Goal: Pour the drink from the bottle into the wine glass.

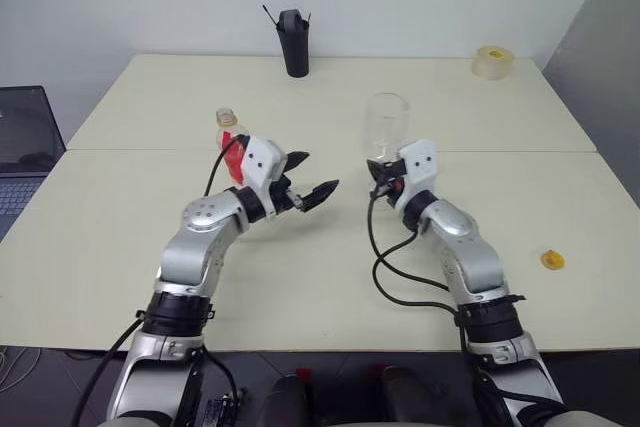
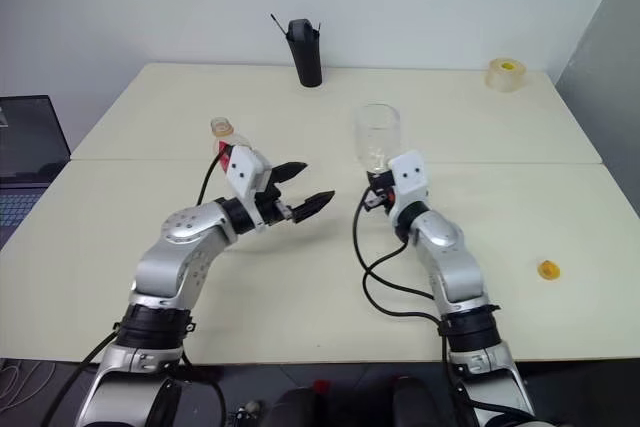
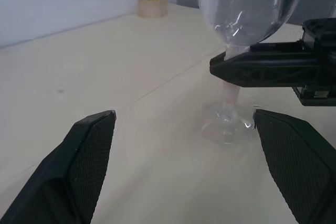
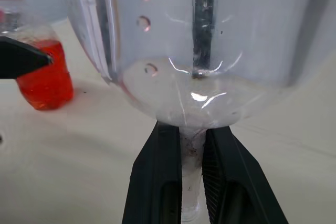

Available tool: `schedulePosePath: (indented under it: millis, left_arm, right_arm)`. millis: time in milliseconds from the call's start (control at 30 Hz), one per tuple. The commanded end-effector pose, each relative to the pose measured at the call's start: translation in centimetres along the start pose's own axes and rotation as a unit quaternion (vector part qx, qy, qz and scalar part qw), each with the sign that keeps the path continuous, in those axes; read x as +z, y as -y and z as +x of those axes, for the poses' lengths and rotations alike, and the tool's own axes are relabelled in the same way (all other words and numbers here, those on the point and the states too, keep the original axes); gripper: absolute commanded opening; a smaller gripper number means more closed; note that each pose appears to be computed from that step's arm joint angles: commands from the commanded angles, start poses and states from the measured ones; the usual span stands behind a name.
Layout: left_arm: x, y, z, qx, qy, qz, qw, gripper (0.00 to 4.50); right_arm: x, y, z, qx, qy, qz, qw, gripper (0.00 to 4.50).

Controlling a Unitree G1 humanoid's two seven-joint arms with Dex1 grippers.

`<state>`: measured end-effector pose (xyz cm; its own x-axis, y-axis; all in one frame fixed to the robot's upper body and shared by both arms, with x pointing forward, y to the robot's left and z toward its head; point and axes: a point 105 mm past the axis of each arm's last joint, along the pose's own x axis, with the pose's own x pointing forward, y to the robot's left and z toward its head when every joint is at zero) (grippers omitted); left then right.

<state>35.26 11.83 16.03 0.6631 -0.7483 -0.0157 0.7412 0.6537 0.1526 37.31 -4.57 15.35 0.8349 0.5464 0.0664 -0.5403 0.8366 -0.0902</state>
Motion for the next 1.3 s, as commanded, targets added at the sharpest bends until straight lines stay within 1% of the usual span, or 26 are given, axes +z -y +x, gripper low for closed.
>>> schedulePosePath:
  millis: [33,100,200,267,367,500,700,900,1100,1167,1200,1300]
  left_arm:
    - [1.4,0.2,-1.4,-0.011,0.020,0.009,1.000,4.50]
    - [1.3,0.5,-2.2,-0.018,0.013,0.006,1.000,4.50]
    - [1.1,1.3,-3.6,-0.043,-0.004,0.002,0.999,4.50]
    - [1.1,1.6,-4.5,-0.054,-0.015,0.000,0.998,4.50]
    - [1.3,1.6,-5.6,-0.061,-0.025,0.001,0.998,4.50]
    - [1.3,2.2,-6.3,-0.088,-0.037,0.007,0.995,4.50]
    - [1.2,2.6,-5.9,-0.106,-0.037,0.012,0.994,4.50]
    - [1.1,2.7,-4.9,-0.111,-0.033,0.012,0.993,4.50]
    - [1.1,2.2,-4.3,-0.098,-0.028,0.016,0.995,4.50]
    - [1.1,2.2,-4.2,-0.095,-0.026,0.015,0.995,4.50]
    - [1.1,2.3,-4.1,-0.094,-0.026,0.015,0.995,4.50]
    - [1.0,2.3,-4.0,-0.090,-0.024,0.015,0.996,4.50]
  right_arm:
    - [1.1,-2.2,0.9,0.045,0.029,-0.027,0.998,0.24]
    - [0.6,-3.1,1.2,0.063,0.023,-0.027,0.997,0.24]
    - [-0.9,-4.3,0.7,0.109,-0.004,-0.030,0.994,0.24]
    - [-1.3,-4.0,0.2,0.115,-0.010,-0.033,0.993,0.24]
    - [-1.0,-3.1,-0.9,0.123,-0.013,-0.036,0.992,0.24]
    - [-0.8,-3.2,-3.1,0.168,-0.026,-0.038,0.985,0.24]
    - [-0.7,-3.9,-4.7,0.209,-0.032,-0.023,0.977,0.24]
    - [-0.3,-3.5,-3.6,0.183,-0.010,-0.015,0.983,0.24]
    - [-1.8,-4.0,-3.9,0.202,-0.037,-0.029,0.978,0.24]
    - [-1.9,-3.7,-3.9,0.191,-0.040,-0.023,0.981,0.96]
    - [-1.9,-3.6,-3.9,0.189,-0.041,-0.023,0.981,1.21]
    - [-1.8,-3.6,-4.1,0.189,-0.040,-0.023,0.981,2.22]
